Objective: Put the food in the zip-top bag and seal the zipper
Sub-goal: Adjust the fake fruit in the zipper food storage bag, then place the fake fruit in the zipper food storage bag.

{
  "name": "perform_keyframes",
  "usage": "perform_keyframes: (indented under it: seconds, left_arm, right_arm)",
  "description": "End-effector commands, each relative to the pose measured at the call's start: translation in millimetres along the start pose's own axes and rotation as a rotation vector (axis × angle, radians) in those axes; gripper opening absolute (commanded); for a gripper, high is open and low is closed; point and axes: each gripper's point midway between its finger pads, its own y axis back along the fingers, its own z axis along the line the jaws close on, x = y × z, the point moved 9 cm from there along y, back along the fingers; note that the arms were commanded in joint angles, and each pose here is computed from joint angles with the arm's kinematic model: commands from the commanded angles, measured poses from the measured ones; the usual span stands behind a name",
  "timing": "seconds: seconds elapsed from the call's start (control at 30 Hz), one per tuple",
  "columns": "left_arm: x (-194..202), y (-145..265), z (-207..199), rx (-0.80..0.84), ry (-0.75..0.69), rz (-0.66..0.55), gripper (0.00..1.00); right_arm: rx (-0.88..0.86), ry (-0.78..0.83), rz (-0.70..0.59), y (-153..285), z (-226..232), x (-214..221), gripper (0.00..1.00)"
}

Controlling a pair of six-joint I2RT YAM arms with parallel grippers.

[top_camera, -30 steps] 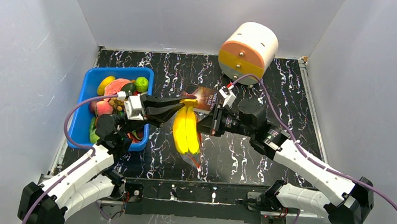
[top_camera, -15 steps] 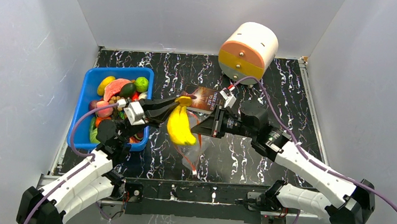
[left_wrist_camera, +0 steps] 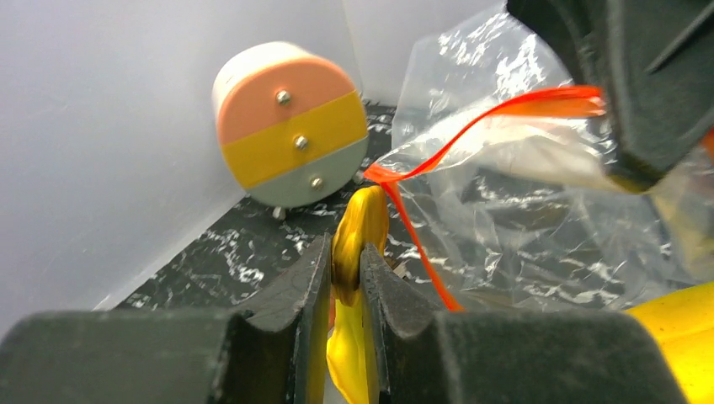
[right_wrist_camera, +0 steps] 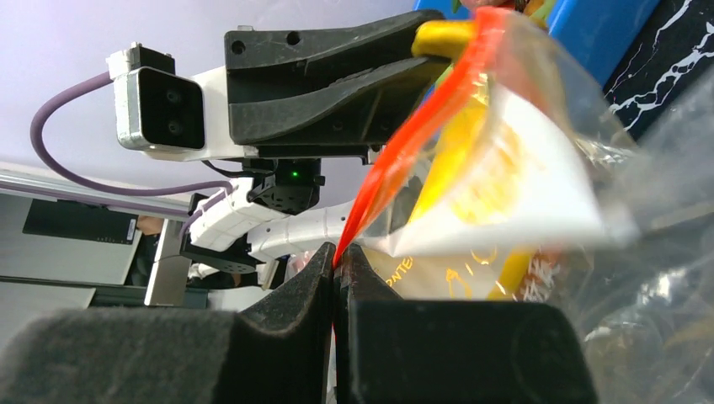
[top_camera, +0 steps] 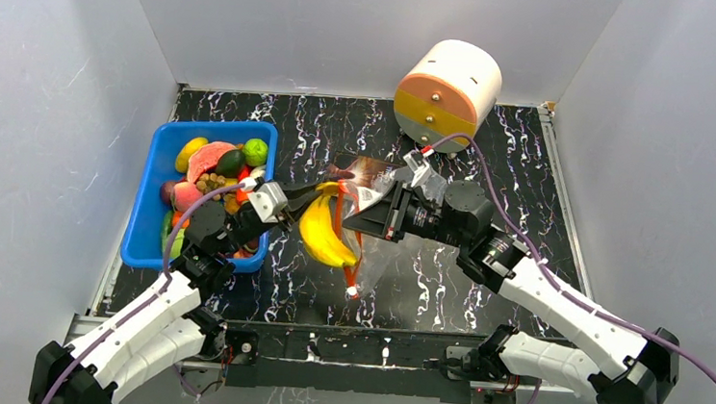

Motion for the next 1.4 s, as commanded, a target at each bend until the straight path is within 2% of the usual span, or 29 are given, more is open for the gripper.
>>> perform_keyframes:
  seconds: [0.0,0.27,0.47,0.67,0.87,1.03,1.37]
  left_arm:
    - [-12,2,16,-0.108,-0.11,0.057,0.0]
    - [-14,1,25,-0.187,-0.089,0.126,0.0]
    - [-9,0,34,-0.308,-0.039,0.184,0.0]
    - [0,0,40,-0.357,-0.058,0.269,0.0]
    - [3,2,53,-0.465,-0.103,0.405,0.0]
    - [7,4,62,-0.551,-0.14,0.51,0.0]
    - [3,-4,70,-0.621,-0.117,0.528,0.0]
  right_arm:
    - [-0.116,0.046,-0.057,1,30,-14,0.0]
    - [-0.031,0.036,-0.088,-8,16,-18,0.0]
    - [0.089,-0.099,-0.203,-25,-6,-26,0.0]
    - [0.066,-0.186,-0.229,-54,-15,-36,0.0]
    - [0.038,-0.266,-0.279,-73,-12,-43,0.0]
    - [0.072,-0.264,-0.332,-79,-11,-43,0.0]
    - [0.21,-0.227,-0.348,-82,-31,-32,0.0]
